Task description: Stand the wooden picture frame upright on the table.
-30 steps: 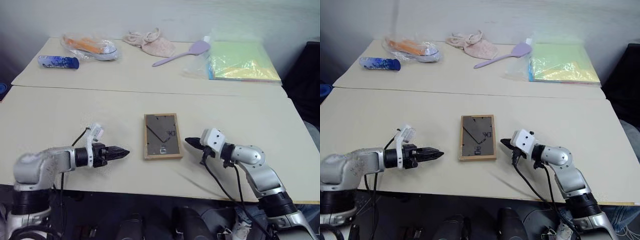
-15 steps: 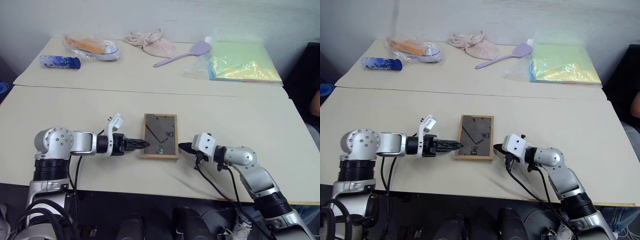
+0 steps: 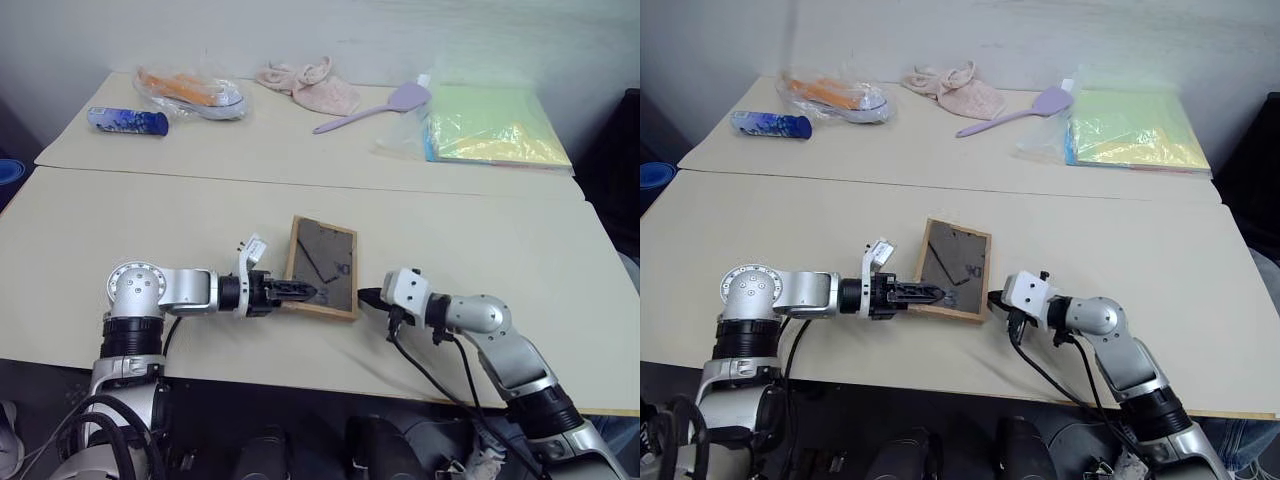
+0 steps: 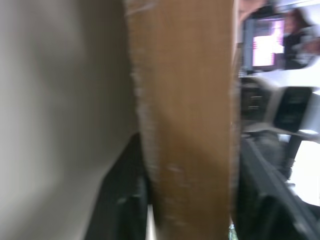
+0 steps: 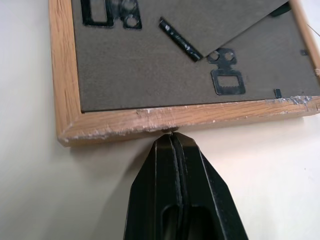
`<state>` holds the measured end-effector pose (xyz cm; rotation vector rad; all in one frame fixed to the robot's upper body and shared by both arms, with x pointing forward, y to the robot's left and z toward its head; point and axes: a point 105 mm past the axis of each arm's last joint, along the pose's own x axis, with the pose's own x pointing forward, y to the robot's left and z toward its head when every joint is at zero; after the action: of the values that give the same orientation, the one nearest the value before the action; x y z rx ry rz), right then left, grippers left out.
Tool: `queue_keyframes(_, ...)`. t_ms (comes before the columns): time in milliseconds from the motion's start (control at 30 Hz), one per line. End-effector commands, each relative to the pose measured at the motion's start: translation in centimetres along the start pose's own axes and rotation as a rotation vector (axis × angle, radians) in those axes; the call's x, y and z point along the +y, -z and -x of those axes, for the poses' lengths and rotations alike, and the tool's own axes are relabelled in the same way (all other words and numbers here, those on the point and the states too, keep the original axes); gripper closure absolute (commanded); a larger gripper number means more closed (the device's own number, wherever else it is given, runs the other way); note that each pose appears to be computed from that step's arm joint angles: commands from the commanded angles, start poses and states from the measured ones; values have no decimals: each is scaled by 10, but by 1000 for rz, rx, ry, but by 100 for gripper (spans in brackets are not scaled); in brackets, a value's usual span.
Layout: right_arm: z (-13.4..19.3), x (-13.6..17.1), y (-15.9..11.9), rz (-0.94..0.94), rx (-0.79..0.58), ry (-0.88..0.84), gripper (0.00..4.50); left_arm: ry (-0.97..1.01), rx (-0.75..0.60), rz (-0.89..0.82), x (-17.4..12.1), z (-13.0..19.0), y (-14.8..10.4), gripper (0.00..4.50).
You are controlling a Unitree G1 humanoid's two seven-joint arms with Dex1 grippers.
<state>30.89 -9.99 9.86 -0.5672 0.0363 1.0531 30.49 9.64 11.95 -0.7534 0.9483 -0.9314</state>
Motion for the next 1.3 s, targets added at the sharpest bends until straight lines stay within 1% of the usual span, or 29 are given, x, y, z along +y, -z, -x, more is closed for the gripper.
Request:
queue_keyframes(33,21,-17,-23,-71,-132,46,414,-38,-103,-86,1,9,-6,322)
queue_keyframes(67,25,-20,-28,-94,-171,47,394,-29,-132,-130,-3,12,-8,322)
queue_keyframes(100,30,-18,-41,-146,-244,-7,365,-54,-162,-207,-3,16,-10,322)
queue_keyframes(133,35,-18,-55,-190,-322,-55,328,-95,-202,-332,-2,19,-14,322)
queue_keyframes(200,40,-18,-72,-323,-384,-143,255,-128,-204,-570,0,22,-12,322)
queue_keyframes(233,38,-21,-79,-341,-395,-154,221,-140,-193,-657,3,22,-9,322)
queue_keyframes(267,34,-23,-84,-357,-400,-166,192,-122,-226,-681,3,21,-11,322)
queue_keyframes(333,26,-27,-92,-357,-398,-170,119,-104,-263,-670,3,20,-13,322)
queue_keyframes(433,11,-31,-98,-353,-389,-161,16,-79,-230,-758,-1,14,-7,322)
queue_keyframes(467,8,-33,-99,-349,-389,-154,5,-74,-218,-780,-2,13,-5,322)
queue_keyframes(600,-3,-32,-99,-323,-380,-158,5,-17,-253,-797,-13,11,-3,322)
queue_keyframes(667,-8,-20,-108,-307,-419,-229,5,-7,-242,-803,-13,11,0,322)
queue_keyframes(767,-3,-4,-123,-284,-487,-327,5,-34,-239,-746,-6,13,-1,322)
queue_keyframes(833,3,3,-123,-237,-491,-359,5,-52,-229,-659,-1,15,-2,322)
queue_keyframes(933,14,7,-115,-174,-468,-360,5,-20,-218,-585,-4,19,-2,322)
queue_keyframes(1000,19,3,-107,-66,-438,-321,5,53,-226,-527,-14,23,-2,322)
queue_keyframes(1067,22,-8,-99,115,-401,-242,5,195,-242,-444,-33,29,-1,322)
queue_keyframes(1100,26,-13,-95,159,-394,-212,5,232,-226,-392,-36,32,0,322)
queue_keyframes(1200,43,-34,-93,243,-426,-110,5,297,-162,-248,-39,43,4,322)
queue_keyframes(1267,52,-42,-92,311,-434,-78,5,285,-93,-165,-34,48,8,322)
queue_keyframes(1300,58,-47,-91,385,-421,-57,5,267,-66,-127,-30,50,9,322)
